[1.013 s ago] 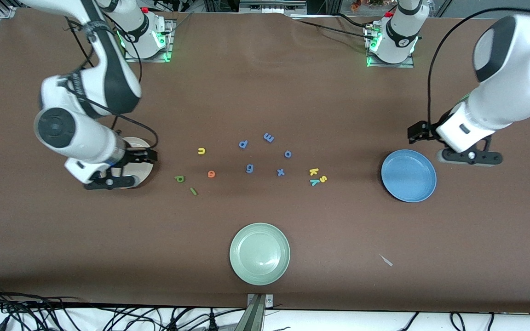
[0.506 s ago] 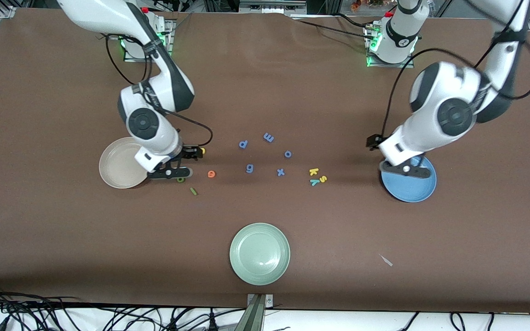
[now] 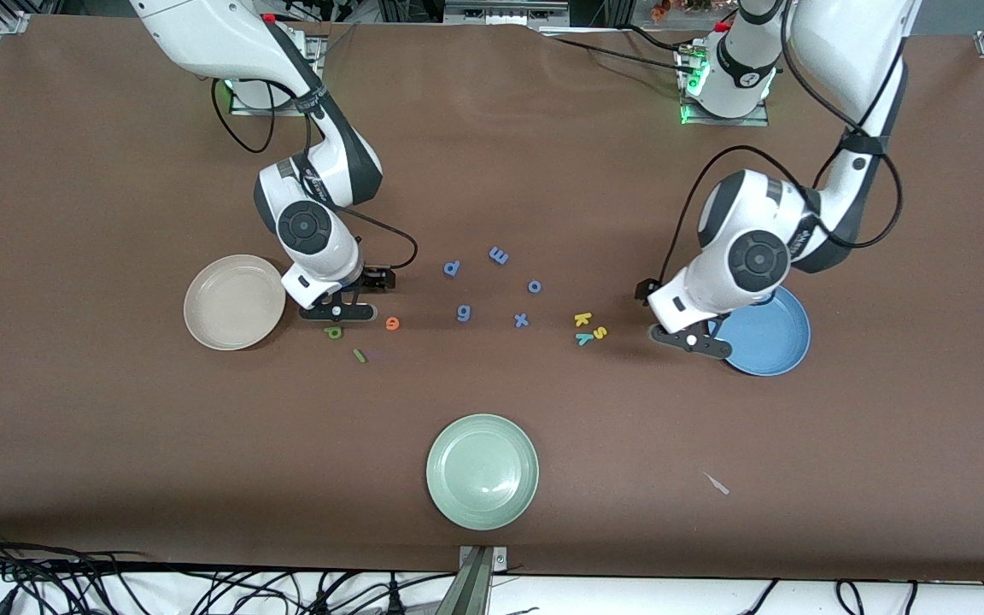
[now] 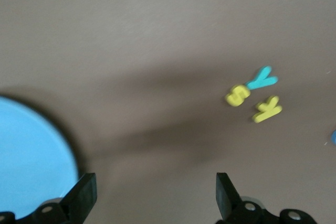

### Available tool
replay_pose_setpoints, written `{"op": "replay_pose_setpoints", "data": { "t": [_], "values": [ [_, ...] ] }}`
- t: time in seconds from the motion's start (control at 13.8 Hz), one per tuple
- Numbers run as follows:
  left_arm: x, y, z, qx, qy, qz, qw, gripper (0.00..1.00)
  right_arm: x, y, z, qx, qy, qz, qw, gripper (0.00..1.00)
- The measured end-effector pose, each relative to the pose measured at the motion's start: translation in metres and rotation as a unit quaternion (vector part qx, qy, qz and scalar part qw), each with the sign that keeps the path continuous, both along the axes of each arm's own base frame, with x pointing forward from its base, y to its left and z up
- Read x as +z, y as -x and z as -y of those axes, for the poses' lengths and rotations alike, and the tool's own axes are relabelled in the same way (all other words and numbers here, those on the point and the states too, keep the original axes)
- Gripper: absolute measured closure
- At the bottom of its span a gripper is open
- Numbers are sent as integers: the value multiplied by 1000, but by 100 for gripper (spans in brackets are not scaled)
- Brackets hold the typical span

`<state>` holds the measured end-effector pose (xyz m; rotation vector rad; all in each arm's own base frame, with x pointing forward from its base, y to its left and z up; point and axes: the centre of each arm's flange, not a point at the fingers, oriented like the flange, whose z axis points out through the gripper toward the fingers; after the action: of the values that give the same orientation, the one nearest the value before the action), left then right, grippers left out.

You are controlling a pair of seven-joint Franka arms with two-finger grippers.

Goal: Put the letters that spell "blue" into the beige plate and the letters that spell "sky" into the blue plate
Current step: 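Move the right gripper to the yellow c while the left gripper reaches S, then carry the yellow c to the beige plate while the left gripper grasps S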

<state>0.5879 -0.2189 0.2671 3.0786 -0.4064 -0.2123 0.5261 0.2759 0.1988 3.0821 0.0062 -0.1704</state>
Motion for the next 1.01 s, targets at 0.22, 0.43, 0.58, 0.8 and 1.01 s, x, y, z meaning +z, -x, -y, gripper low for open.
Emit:
{"op": "replay_pose_setpoints", "data": {
  "t": [0.22,0.43,0.58,0.8,1.01],
  "values": [
    [-35,4,37,-11,23,28,999,0,-11,7,-6,-5,2,-7,1000,0],
    [-70,10,58,-4,44,34,998,0,-17,14,-16,-5,1,-12,1000,0],
    [-77,9,59,-3,43,33,999,3,-19,16,-18,-5,2,-15,1000,3],
    [-77,6,57,-1,45,40,998,16,-23,18,-19,-4,2,-18,1000,12],
    [-85,8,62,-4,45,41,998,20,-24,20,-22,-3,1,-17,1000,26]
  ]
}}
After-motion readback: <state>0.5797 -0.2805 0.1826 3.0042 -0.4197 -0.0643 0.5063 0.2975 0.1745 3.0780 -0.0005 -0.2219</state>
